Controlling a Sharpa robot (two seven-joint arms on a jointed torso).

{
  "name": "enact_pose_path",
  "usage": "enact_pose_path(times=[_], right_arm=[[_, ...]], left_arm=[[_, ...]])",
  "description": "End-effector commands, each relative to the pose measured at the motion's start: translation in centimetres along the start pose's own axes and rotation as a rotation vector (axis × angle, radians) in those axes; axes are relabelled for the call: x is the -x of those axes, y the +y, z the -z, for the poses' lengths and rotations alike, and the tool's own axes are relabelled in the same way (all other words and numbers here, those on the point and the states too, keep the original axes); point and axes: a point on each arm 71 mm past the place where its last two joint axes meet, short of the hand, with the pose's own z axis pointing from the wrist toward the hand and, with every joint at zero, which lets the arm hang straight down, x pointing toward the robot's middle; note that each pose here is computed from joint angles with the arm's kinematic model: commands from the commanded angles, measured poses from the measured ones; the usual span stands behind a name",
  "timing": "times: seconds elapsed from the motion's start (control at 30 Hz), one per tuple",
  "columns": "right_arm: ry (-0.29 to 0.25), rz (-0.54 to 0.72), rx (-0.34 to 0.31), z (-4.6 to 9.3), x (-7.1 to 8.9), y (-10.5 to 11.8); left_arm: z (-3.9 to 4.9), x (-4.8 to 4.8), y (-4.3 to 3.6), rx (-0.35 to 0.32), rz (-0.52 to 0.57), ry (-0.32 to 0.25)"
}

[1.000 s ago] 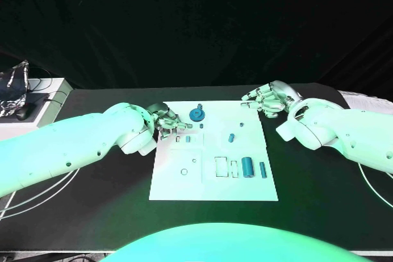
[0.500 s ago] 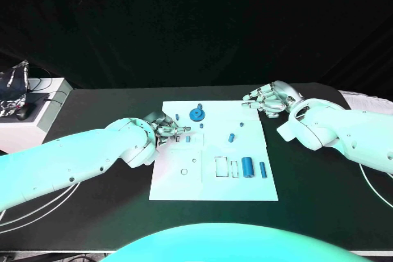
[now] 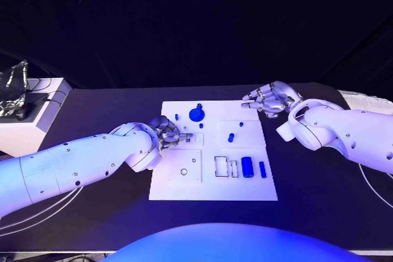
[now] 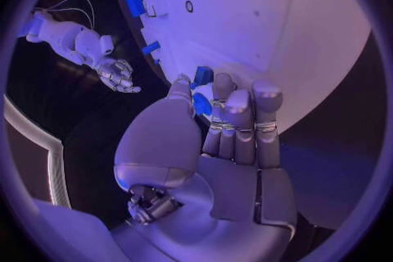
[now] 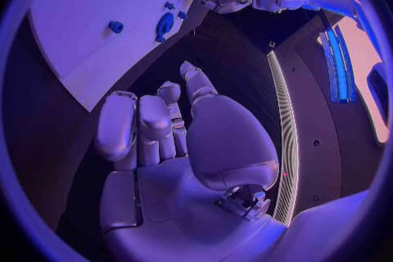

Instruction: Assemble the parts on the task board

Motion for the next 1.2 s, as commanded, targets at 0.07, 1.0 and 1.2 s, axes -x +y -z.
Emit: enact_pose_path(times=[0.07, 1.0, 1.2], right_arm=[[0.008, 0.016, 0.019, 0.02, -0.10, 0.13], [0.012, 0.018, 0.020, 0.02, -0.17, 0.16], [0.012, 0.018, 0.019, 0.03, -0.17, 0.16]], left_arm=[[-0.02, -0.40, -0.11, -0.002, -0.013, 0.033], [-0.51, -0.77, -0.22, 0.009, -0.020, 0.057], [-0.68, -0.87, -0.29, 0.013, -0.019, 0.061]])
